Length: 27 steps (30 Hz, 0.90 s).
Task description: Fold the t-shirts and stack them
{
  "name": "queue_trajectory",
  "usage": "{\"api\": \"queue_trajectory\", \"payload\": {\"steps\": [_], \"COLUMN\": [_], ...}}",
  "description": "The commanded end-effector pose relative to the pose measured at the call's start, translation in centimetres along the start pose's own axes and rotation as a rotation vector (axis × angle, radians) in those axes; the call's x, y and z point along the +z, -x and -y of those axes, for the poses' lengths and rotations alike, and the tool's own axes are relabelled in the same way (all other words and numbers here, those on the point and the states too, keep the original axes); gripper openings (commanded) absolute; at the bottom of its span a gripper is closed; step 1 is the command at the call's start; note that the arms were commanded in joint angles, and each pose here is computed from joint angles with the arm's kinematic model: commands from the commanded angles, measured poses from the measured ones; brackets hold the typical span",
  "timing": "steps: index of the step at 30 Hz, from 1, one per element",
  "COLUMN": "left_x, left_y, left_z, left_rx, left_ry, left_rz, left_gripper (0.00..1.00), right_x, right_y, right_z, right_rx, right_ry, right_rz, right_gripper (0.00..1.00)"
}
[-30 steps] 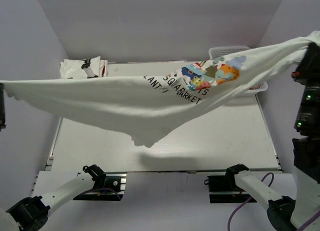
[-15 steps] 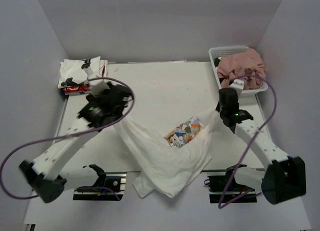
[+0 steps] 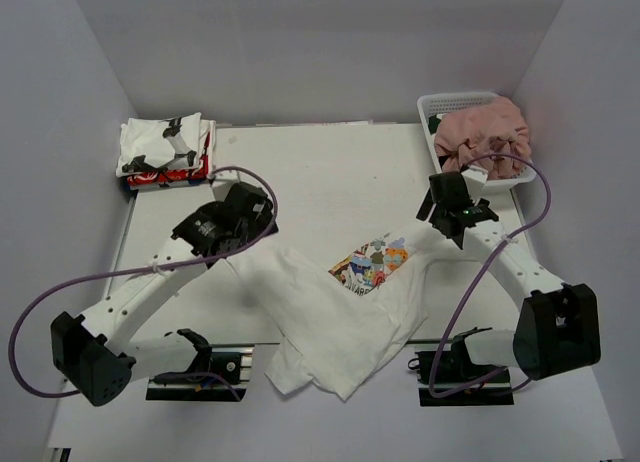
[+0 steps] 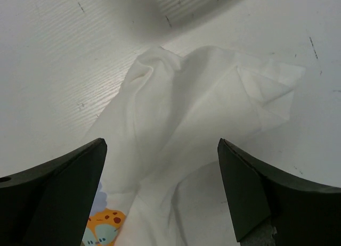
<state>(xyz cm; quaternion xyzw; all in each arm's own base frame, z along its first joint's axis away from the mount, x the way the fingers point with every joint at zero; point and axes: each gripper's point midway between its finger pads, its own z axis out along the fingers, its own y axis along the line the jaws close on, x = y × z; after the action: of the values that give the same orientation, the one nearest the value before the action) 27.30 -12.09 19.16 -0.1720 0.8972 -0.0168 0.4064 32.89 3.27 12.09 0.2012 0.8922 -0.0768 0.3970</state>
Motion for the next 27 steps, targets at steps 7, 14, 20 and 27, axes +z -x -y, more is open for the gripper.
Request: {"api": "queue_trajectory", "payload": {"steps": [7, 14, 20, 27], "left_x": [-4.9, -11.4, -16.0, -17.1], "left_y": [-16.0, -23.5, -31.6, -35.7], "left_z": [12.1, 14.5, 13.3, 11.0], "left_rx": [0.445, 0.699, 0.977, 0.976], "left_ry": [-0.566, -0.688, -0.719, -0.721], "left_rz": [-0.428, -0.495, -0.543, -0.592], "left_gripper": [1.00, 1.00, 0.91, 0.76], "right_x": [0.3, 0.9, 1.8, 2.1], "right_y": [-2.7, -3.7, -4.9, -5.5], "right_z": [1.1, 1.9, 2.0, 1.9], "right_rx": [0.074, 0.075, 0.098, 0.111], "right_ry": [0.027, 0.008, 0.026, 0.053], "right_rz": [-0.093, -0.124, -0.163, -0.191], "right_gripper": [0.90, 0.90, 0.90, 0.90]}}
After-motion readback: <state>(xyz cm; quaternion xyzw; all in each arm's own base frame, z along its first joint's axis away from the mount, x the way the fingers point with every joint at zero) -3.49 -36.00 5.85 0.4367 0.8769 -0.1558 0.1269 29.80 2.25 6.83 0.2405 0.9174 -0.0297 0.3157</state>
